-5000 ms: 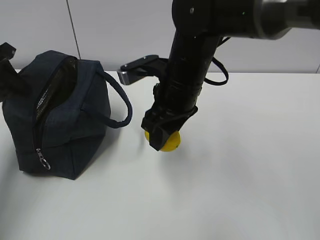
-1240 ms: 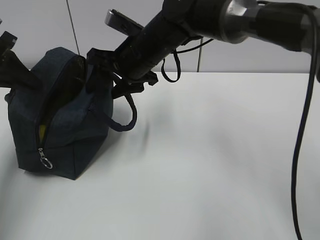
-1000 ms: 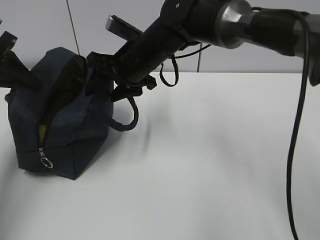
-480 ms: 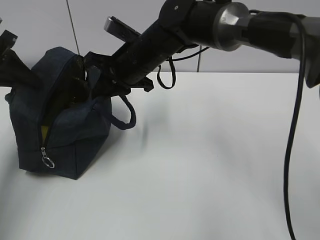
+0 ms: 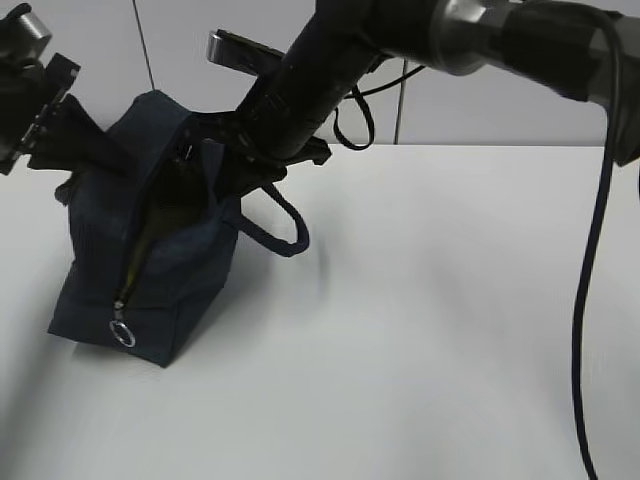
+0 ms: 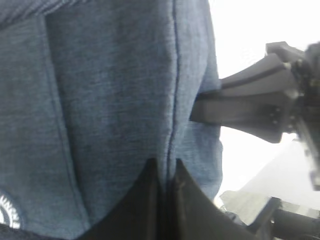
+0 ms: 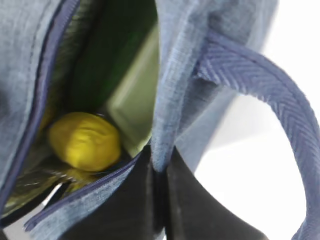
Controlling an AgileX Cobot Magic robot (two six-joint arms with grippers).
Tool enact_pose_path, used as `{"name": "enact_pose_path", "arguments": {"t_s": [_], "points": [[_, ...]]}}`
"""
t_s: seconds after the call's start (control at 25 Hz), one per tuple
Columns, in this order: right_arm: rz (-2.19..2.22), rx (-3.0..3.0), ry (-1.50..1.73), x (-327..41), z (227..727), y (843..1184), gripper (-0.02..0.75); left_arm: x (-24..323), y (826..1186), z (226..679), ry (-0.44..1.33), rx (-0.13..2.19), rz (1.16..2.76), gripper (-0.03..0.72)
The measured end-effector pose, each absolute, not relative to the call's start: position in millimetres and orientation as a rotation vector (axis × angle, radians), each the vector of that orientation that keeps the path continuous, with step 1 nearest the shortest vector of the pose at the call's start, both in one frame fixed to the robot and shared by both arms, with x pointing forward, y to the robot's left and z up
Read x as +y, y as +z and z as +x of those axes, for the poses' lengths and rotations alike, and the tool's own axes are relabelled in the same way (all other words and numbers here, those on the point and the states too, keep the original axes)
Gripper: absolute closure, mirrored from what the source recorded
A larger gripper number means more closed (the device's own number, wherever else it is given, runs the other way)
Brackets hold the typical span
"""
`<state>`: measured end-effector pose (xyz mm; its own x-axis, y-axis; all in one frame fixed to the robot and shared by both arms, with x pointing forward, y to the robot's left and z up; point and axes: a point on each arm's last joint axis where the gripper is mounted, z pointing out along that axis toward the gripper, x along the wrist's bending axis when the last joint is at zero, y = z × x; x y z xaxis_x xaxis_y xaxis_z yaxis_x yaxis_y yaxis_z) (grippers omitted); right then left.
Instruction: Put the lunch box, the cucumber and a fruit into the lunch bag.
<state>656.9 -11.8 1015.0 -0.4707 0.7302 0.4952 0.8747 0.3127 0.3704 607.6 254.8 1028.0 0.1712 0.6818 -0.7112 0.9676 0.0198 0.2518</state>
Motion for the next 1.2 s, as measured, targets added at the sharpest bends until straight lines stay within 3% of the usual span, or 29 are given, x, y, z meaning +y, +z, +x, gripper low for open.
{"name": "enact_pose_path", "arguments": {"t_s": [0.24,0.72,1.2], "points": [[-1.531,-2.488,-0.730,-28.0,659.0,1029.8,0.733,219.2,1032.3,603.8,-0.576,1.494,1.735,0.695],[-1.703,-2.653,-0.712,-62.4,660.6,1074.3,0.734,174.4,1038.6,604.3,-0.599,1.407,1.652,0.695],[-1.824,-2.690,-0.529,-98.2,666.4,1059.6,0.734,145.1,1006.3,619.0,-0.706,1.387,1.532,0.695]]}}
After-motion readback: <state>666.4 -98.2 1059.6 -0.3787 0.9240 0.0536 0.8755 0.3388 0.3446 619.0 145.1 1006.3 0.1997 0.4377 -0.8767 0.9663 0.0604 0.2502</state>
